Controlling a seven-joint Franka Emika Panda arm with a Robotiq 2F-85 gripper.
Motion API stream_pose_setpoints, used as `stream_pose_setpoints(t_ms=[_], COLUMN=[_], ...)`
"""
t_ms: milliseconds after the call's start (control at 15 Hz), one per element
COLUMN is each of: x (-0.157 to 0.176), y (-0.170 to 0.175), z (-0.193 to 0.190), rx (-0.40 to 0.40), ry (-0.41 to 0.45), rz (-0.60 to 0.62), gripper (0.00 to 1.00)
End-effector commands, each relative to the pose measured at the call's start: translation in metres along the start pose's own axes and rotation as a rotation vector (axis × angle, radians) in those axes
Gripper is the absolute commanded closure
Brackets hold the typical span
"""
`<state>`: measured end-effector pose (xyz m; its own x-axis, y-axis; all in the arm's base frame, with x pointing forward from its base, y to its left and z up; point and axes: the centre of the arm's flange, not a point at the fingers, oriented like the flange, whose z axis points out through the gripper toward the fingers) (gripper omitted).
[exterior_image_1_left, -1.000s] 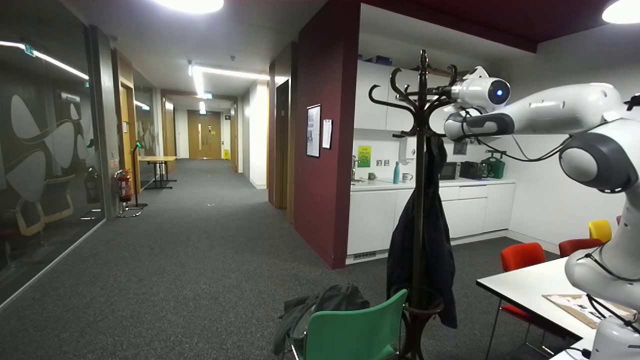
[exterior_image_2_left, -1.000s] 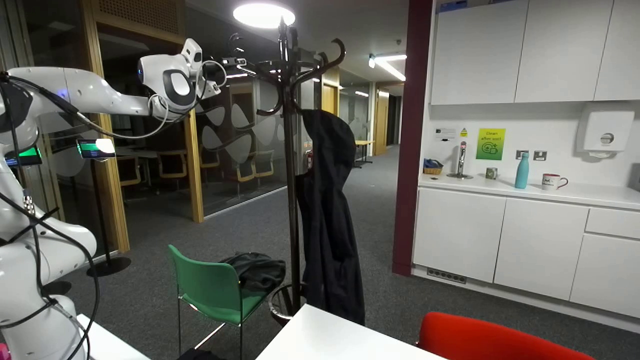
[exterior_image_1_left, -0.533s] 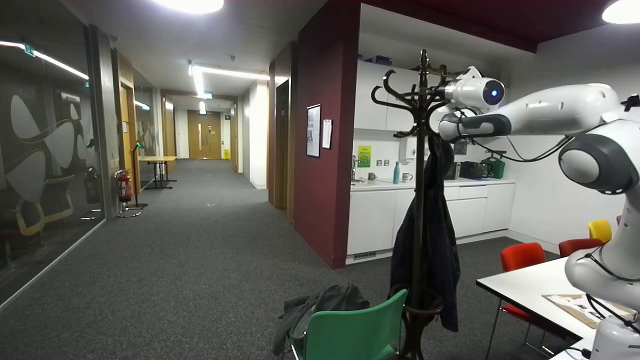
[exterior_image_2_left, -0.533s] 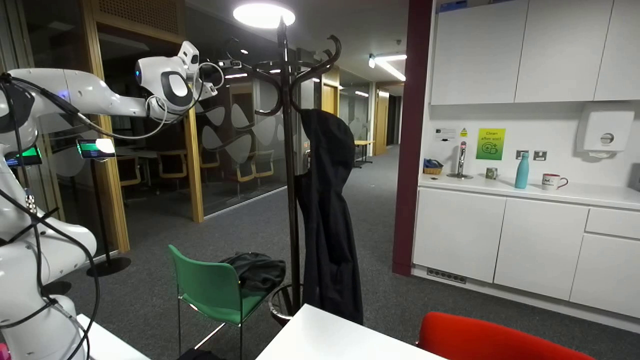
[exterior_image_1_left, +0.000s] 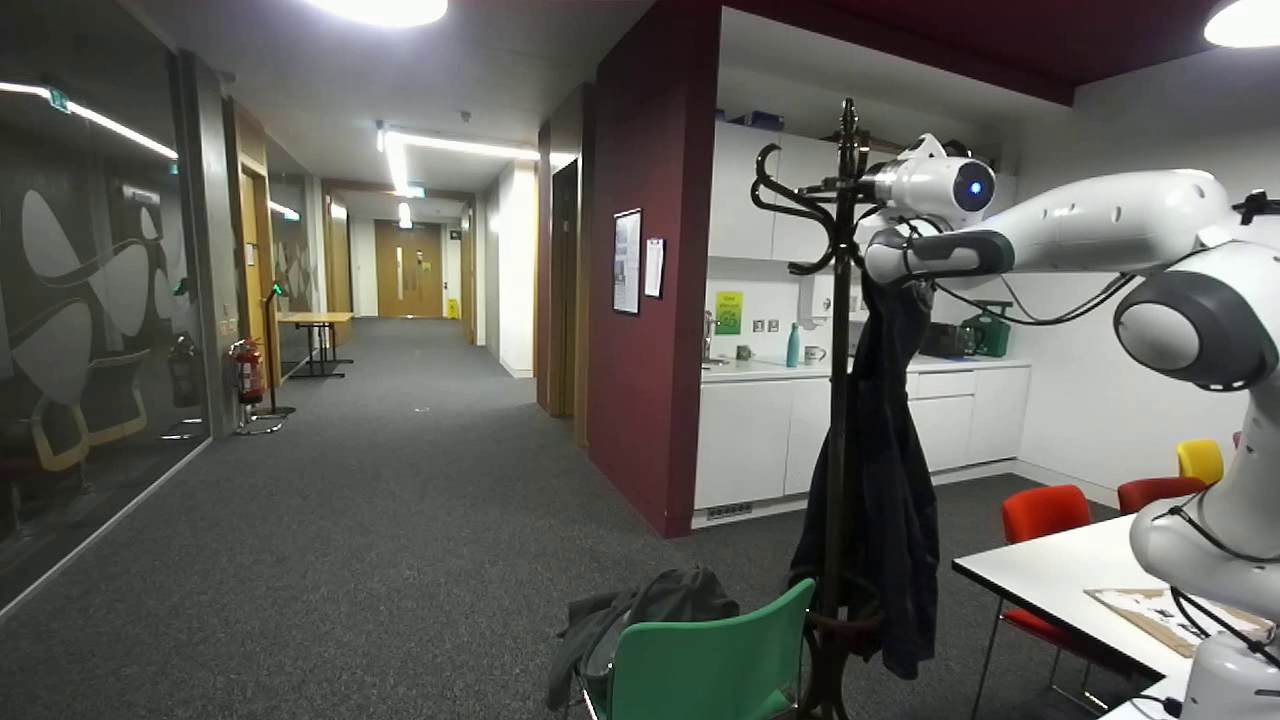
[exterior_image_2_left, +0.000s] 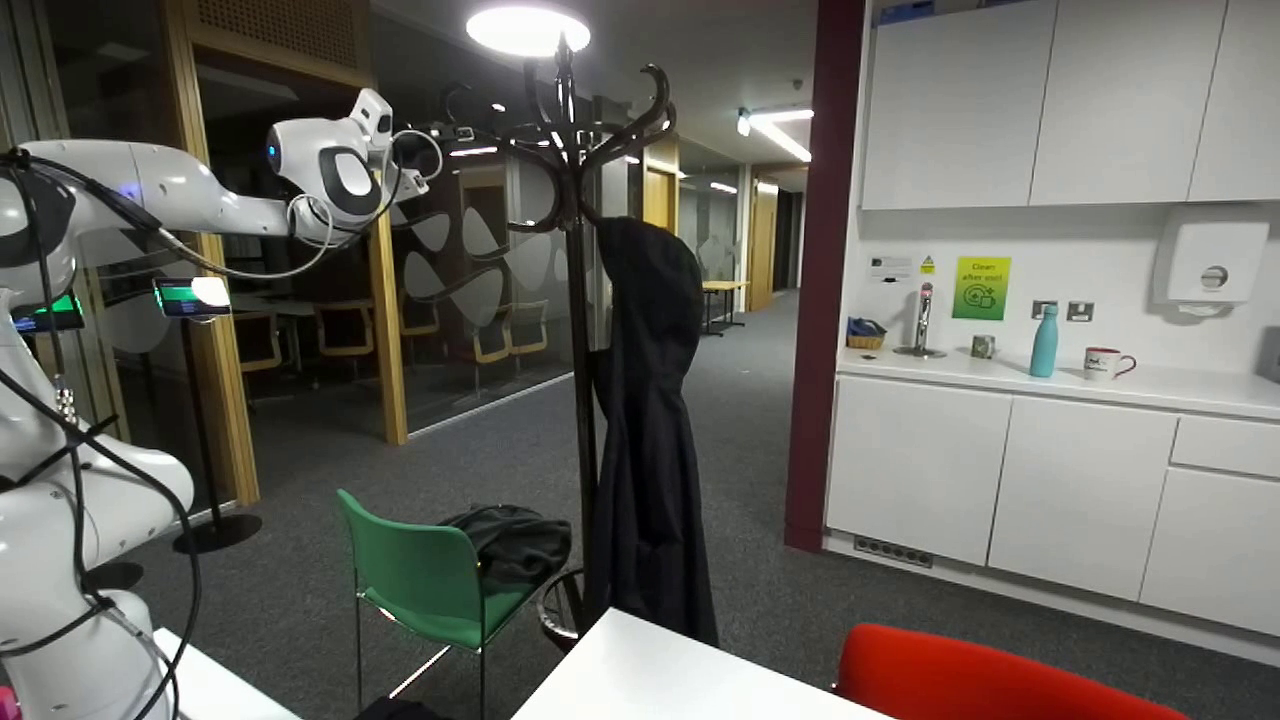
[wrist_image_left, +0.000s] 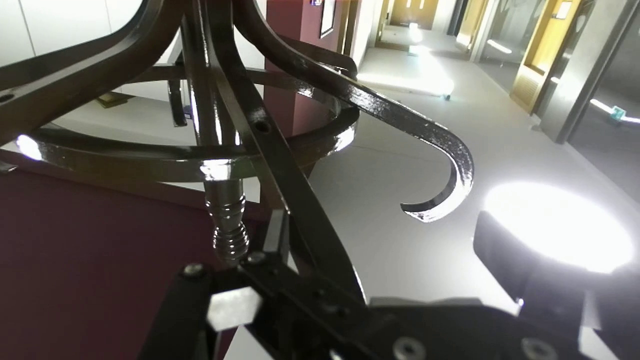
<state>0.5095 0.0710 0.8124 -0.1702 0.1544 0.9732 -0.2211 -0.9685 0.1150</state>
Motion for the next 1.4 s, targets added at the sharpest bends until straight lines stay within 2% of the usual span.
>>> stream_pose_setpoints(t_ms=[0, 933, 1333], x=[0.011, 0.010, 0.004], y=[-0.008, -0.045, -0.057], z=[0.013, 0.037, 0.052], rx=[0.013, 0.048, 0.053], ry=[0.021, 0.004, -0.033], rz=[-0.012, -0.010, -0.010], gripper=[0.00, 0.00, 0.00])
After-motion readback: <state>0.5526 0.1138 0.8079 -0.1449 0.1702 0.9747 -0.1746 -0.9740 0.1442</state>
